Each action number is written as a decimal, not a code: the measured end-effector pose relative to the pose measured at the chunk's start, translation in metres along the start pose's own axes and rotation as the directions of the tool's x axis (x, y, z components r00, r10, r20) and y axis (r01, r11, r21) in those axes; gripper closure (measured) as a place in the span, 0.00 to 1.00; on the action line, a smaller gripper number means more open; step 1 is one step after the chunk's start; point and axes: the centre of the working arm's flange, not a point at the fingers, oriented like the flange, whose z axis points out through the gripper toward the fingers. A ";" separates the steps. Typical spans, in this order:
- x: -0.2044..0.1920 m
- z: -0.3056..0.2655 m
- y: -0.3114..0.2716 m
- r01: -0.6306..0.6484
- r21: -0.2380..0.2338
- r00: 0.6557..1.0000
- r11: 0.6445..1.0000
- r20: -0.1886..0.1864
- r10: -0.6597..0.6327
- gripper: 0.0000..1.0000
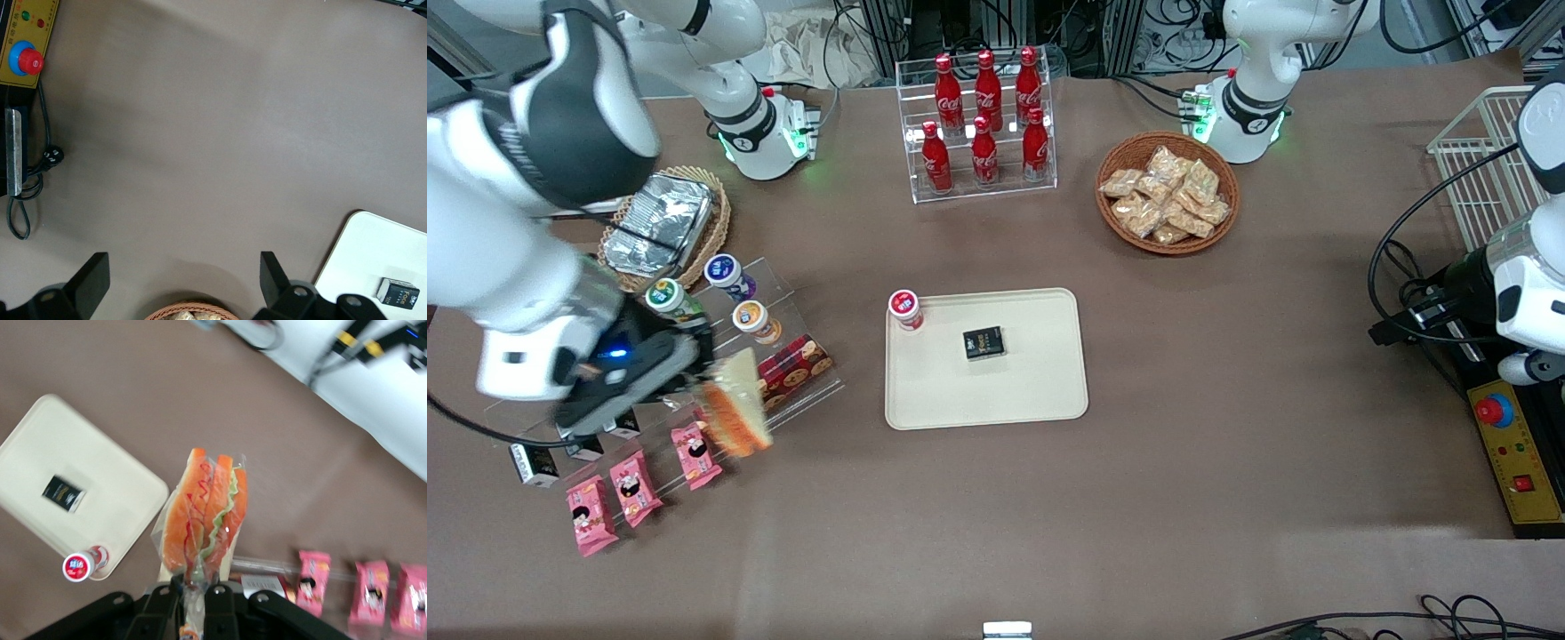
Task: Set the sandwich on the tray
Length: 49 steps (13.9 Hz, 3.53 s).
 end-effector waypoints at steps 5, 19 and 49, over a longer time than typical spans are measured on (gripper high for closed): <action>0.050 0.070 -0.078 0.223 0.037 0.974 0.974 0.021 -0.224 0.87; 0.072 0.298 -0.227 0.614 -0.093 0.788 0.784 0.116 -0.604 0.87; -0.015 0.079 0.005 0.034 -0.017 0.999 0.999 -0.006 -0.035 0.01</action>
